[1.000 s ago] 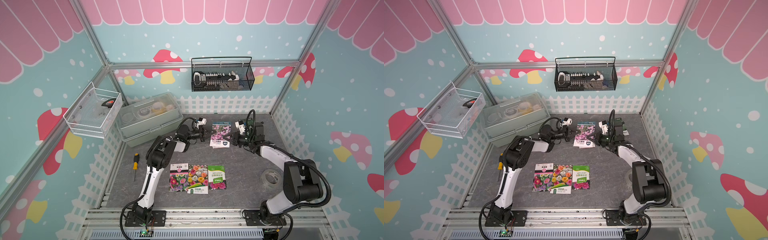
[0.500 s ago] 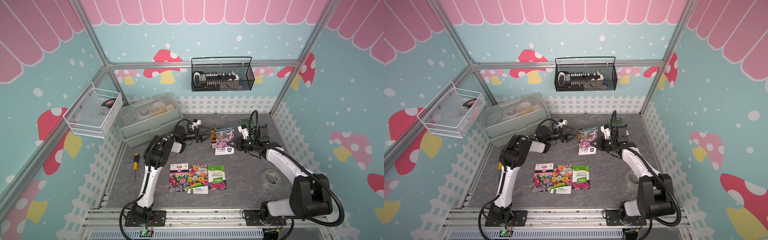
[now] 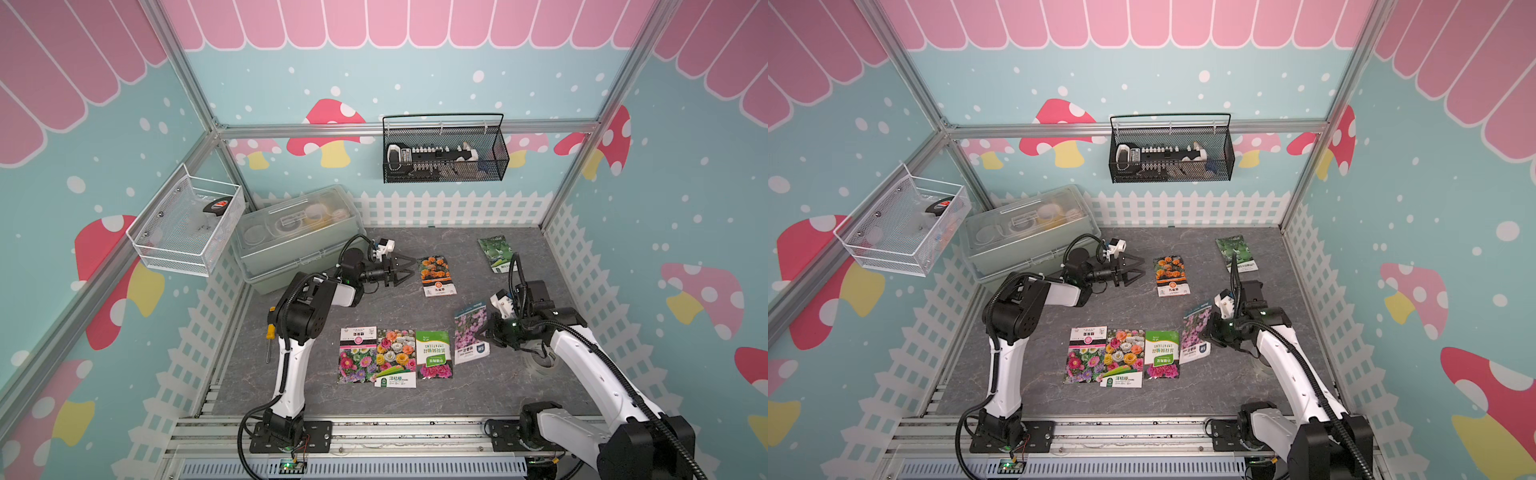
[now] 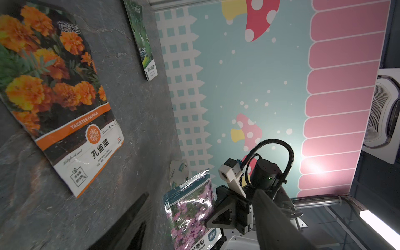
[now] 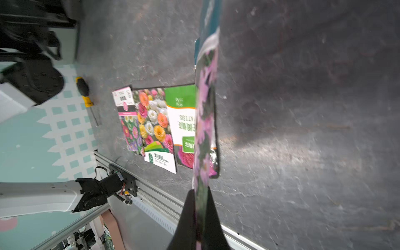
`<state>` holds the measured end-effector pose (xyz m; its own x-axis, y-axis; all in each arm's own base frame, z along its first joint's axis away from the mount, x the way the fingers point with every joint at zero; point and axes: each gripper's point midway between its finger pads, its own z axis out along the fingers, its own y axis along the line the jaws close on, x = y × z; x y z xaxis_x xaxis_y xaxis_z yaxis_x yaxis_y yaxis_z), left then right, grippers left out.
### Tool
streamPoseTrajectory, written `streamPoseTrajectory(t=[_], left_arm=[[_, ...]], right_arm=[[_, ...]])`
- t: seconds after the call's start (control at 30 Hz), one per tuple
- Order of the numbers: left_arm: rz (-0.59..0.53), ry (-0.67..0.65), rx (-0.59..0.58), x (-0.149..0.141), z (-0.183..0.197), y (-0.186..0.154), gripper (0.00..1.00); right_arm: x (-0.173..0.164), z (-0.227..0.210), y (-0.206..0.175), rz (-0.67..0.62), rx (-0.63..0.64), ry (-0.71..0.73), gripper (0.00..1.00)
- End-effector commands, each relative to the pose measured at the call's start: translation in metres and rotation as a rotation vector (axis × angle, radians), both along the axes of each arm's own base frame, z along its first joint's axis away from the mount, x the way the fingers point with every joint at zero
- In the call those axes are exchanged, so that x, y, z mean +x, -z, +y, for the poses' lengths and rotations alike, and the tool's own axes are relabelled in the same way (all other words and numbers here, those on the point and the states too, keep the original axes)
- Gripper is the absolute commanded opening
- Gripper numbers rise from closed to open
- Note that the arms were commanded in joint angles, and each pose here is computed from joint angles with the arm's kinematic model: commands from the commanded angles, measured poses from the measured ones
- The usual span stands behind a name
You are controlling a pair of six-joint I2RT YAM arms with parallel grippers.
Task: Arrange the seed packets in a row
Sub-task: Place the seed packet at the center of the board.
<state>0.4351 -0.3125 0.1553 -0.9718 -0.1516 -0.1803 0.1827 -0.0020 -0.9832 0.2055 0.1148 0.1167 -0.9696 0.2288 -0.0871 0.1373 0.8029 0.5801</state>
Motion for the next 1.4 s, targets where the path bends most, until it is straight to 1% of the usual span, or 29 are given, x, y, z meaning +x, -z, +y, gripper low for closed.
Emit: streamPoseTrajectory(t=[0.0, 0.13, 0.3, 0.53, 0.73, 0.93, 1.27, 1.37], left_arm=[[-0.033, -0.006, 0.01, -0.005, 0.003, -0.002, 0.73], [-0.043, 0.0, 0.005, -0.009, 0.003, -0.002, 0.73], [-0.047, 0.01, -0.014, -0.012, 0.001, -0.003, 0.72], [-0.053, 0.022, -0.033, -0.013, 0.0, -0.008, 0.72], [-0.052, 0.025, -0.032, -0.013, 0.0, -0.006, 0.71], [-0.052, 0.027, -0.036, -0.014, 0.0, -0.007, 0.71], [-0.05, 0.025, -0.036, -0.013, 0.0, -0.006, 0.7], [-0.047, 0.025, -0.036, -0.013, 0.0, -0.005, 0.7]], right_arm=[[-0.023, -0.014, 0.021, 0.083, -0.084, 0.004, 0.0], [-0.025, -0.02, 0.034, 0.089, -0.125, 0.001, 0.0], [-0.019, -0.016, 0.041, 0.079, -0.1, -0.002, 0.0], [-0.018, -0.016, 0.063, 0.118, -0.105, 0.002, 0.0], [-0.02, -0.018, 0.074, 0.147, -0.118, -0.001, 0.0], [-0.019, -0.022, 0.078, 0.16, -0.151, 0.005, 0.0], [-0.018, -0.022, 0.081, 0.167, -0.151, -0.004, 0.0], [-0.018, -0.021, 0.081, 0.167, -0.143, -0.007, 0.07]])
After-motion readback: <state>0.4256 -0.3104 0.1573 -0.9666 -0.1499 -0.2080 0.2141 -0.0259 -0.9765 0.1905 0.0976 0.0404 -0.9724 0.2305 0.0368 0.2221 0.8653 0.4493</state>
